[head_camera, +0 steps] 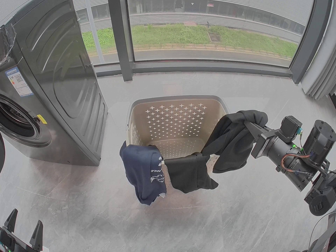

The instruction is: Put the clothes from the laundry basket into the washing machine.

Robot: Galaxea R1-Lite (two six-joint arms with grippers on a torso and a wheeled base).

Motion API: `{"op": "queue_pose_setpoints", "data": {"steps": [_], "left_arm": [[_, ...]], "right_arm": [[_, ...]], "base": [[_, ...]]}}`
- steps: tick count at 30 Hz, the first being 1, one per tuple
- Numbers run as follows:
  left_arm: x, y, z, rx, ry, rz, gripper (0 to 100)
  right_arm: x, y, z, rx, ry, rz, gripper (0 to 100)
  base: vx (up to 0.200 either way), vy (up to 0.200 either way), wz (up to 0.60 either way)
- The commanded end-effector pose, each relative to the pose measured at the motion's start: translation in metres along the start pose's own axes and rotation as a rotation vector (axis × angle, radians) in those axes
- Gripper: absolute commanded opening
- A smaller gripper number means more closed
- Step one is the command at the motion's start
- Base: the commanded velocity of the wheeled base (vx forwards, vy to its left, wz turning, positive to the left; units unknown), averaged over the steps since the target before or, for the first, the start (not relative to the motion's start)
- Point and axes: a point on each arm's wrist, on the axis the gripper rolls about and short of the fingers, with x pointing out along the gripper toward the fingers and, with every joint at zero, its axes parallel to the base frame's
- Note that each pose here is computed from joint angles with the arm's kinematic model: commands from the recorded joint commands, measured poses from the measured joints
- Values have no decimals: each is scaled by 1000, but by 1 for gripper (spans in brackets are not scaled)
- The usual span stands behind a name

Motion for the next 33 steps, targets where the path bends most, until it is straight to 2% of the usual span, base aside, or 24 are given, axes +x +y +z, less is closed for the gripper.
{"op": "queue_pose_setpoints", "data": {"steps": [1, 7, 33], "left_arm": [[1, 0, -5, 0, 8, 1, 100], [1, 0, -5, 0, 8, 1, 100], [1, 0, -5, 0, 8, 2, 100]], "right_arm": [[-1, 2, 2, 3, -8, 7, 0], [1, 5, -3, 5, 6, 8, 0], [-1, 4, -11, 11, 33, 6, 0]], "base": [[0, 0, 0], [0, 0, 0], [0, 200, 0]]}}
